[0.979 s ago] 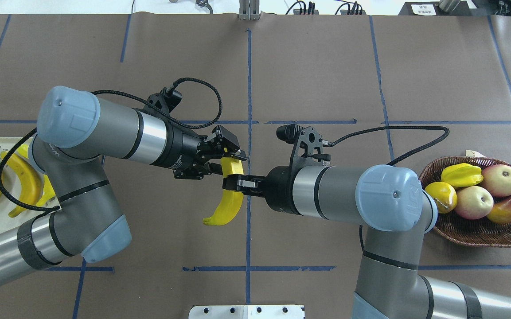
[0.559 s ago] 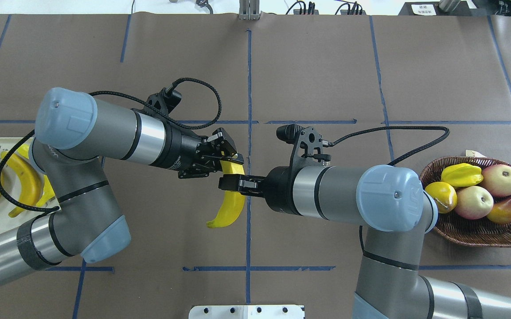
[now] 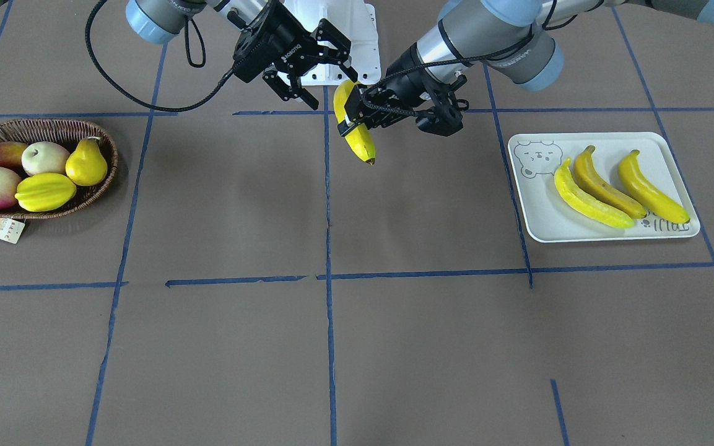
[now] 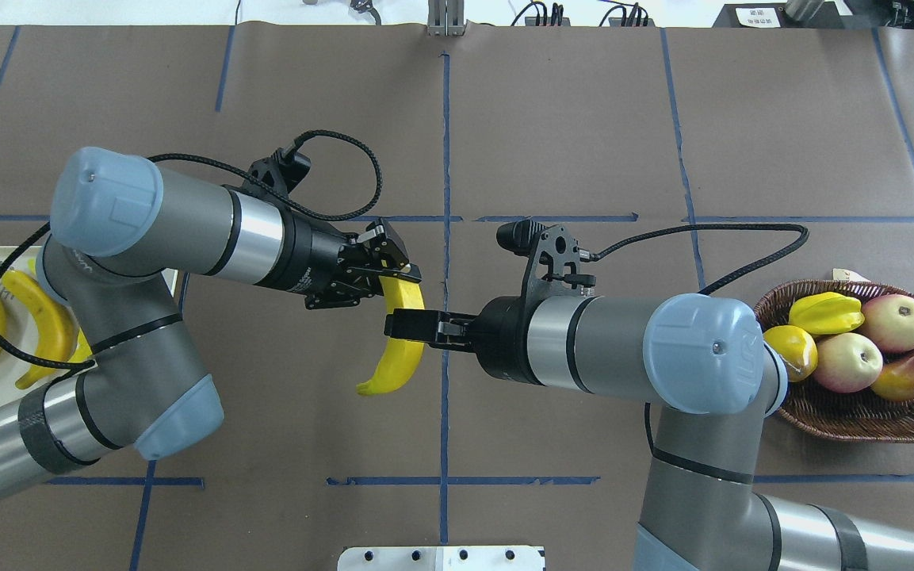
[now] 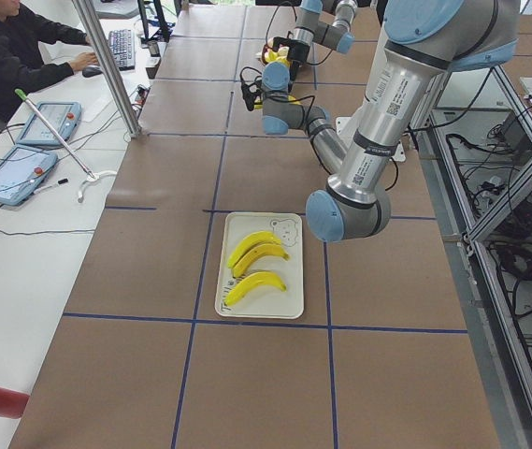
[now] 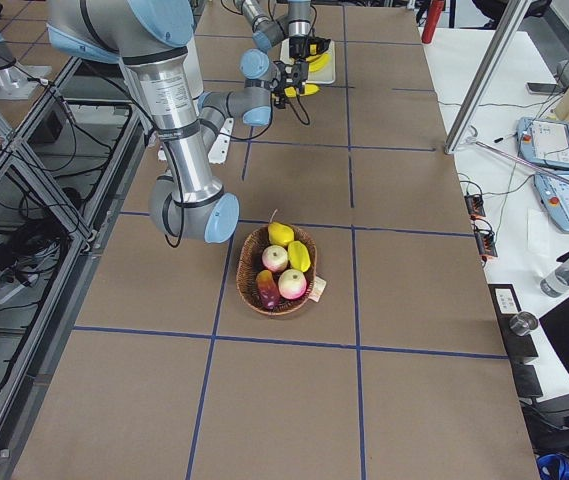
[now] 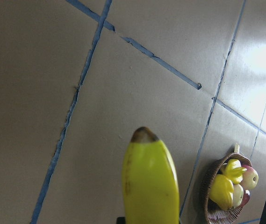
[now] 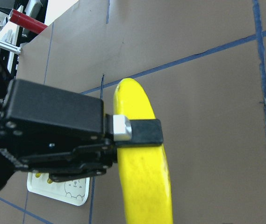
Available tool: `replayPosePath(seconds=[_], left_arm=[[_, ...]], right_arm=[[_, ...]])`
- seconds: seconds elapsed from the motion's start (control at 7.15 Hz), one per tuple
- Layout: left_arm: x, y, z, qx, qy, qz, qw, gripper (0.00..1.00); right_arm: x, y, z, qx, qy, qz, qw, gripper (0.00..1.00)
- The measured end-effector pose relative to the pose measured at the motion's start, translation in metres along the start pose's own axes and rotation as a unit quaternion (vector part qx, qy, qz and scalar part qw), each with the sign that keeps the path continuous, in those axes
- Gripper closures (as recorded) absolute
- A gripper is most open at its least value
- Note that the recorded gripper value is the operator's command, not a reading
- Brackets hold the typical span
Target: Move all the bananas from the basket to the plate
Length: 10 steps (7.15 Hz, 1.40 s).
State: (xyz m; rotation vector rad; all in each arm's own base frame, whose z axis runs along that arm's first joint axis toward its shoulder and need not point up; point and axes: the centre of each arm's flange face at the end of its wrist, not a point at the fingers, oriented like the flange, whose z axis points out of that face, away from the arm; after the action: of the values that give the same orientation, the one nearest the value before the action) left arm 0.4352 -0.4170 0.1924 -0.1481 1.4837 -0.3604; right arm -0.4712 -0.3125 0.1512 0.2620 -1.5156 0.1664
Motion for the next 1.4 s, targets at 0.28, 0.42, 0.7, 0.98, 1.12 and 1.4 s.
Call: replayPosePath(seconds=[0.28, 0.42, 0.7, 0.98, 1.12, 1.4], left_arm=[[-0.035, -0.045, -0.020, 0.048, -0.079, 0.007, 0.9957, 1.00], [-0.066, -0.067, -0.038, 0.067, -0.125, 0.024, 0.9896, 1.00], [-0.156, -0.107, -0.083, 0.088, -0.210, 0.058, 0.9721, 1.00], [-0.210, -0.125, -0.108, 0.093, -0.252, 0.068, 0.9609, 1.00], [-0.223, -0.130, -0.110, 0.095, -0.262, 0.064, 0.9582, 1.00], [-0.236, -0.136, -0.109, 0.097, -0.273, 0.057, 0.9555, 1.00]], right_arm=[[-0.002, -0.003, -0.008, 0.004, -0.005, 0.000, 1.0000, 0.00], [-0.002, -0.006, -0.013, 0.007, -0.006, 0.000, 1.0000, 0.00], [0.003, -0.014, -0.022, 0.015, 0.000, 0.001, 0.9999, 0.00], [0.016, -0.024, -0.037, 0.023, 0.024, 0.002, 0.9994, 0.00], [0.031, -0.037, -0.051, 0.030, 0.047, 0.002, 0.9985, 0.00], [0.069, -0.082, -0.080, 0.032, 0.102, -0.017, 0.9941, 0.00]])
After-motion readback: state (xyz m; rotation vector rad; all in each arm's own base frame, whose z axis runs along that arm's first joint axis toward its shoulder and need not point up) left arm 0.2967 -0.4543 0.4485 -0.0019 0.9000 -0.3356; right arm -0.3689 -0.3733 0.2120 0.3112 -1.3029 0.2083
